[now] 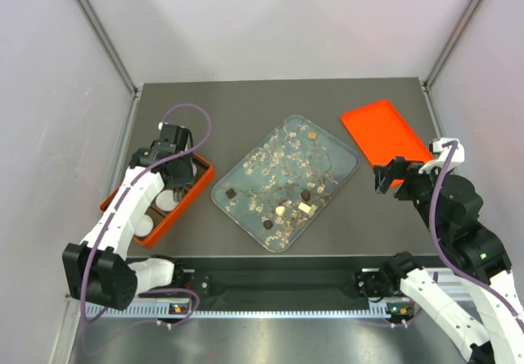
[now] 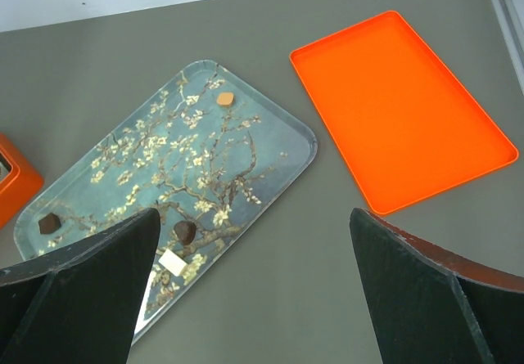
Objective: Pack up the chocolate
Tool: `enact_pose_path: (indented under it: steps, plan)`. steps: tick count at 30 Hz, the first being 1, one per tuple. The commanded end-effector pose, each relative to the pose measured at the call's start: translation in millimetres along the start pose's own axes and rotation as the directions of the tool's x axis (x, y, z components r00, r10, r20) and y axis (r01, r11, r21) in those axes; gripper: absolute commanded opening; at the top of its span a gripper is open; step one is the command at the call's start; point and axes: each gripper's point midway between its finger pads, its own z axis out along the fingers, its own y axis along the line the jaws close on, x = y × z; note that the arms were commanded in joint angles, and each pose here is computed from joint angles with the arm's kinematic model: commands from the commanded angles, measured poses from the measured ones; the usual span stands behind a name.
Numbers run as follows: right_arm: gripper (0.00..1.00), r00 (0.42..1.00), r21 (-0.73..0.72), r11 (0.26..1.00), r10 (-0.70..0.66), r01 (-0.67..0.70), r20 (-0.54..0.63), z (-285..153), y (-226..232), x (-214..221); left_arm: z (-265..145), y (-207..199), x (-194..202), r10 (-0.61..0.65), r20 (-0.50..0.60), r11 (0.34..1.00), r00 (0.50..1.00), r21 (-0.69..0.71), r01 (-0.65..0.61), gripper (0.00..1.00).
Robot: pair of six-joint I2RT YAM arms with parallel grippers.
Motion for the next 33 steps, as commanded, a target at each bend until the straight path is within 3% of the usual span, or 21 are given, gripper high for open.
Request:
enact_pose_path:
  steps: [1,9,13,18,24,28,33]
  plan:
    - [1.0,0.999,-0.017,1.0,0.005,-0.005,0.035,-1.0,3.3,-8.9,-5.7,-0.7,-20.1,-0.024,0.069,1.0,0.997,0.008,0.024,0.46]
    - [1.0,0.999,-0.023,1.0,0.013,-0.012,0.044,-5.3,4.1,-13.8,-28.8,-0.2,-37.3,-0.025,0.109,0.999,0.994,0.026,0.023,0.47]
    - [1.0,0.999,-0.026,0.999,0.021,-0.02,0.049,-7.2,4.9,-17.1,-47.8,-11.3,-50.2,-0.004,0.141,0.994,0.99,0.105,-0.011,0.46]
    - [1.0,0.999,-0.04,0.999,0.034,-0.033,0.034,-4.9,9.0,-15.2,-77.2,-70.4,-56.8,0.033,0.181,0.912,0.983,0.397,-0.104,0.43]
    - [1.0,0.999,-0.036,0.999,0.037,-0.036,0.027,-3.4,9.2,-14.4,-92.6,-123.4,-47.6,0.108,0.235,0.861,0.966,0.464,-0.209,0.41]
    - [1.0,0.999,-0.015,0.999,0.03,-0.03,0.023,-1.8,6.0,-13.7,-102.7,-183.9,-14.7,0.217,0.237,0.777,0.947,0.545,-0.315,0.4]
    - [1.0,0.999,-0.016,0.999,0.034,-0.034,0.011,1.2,7.8,-12.4,-108.4,-228.8,25.9,0.309,0.251,0.716,0.917,0.573,-0.398,0.41]
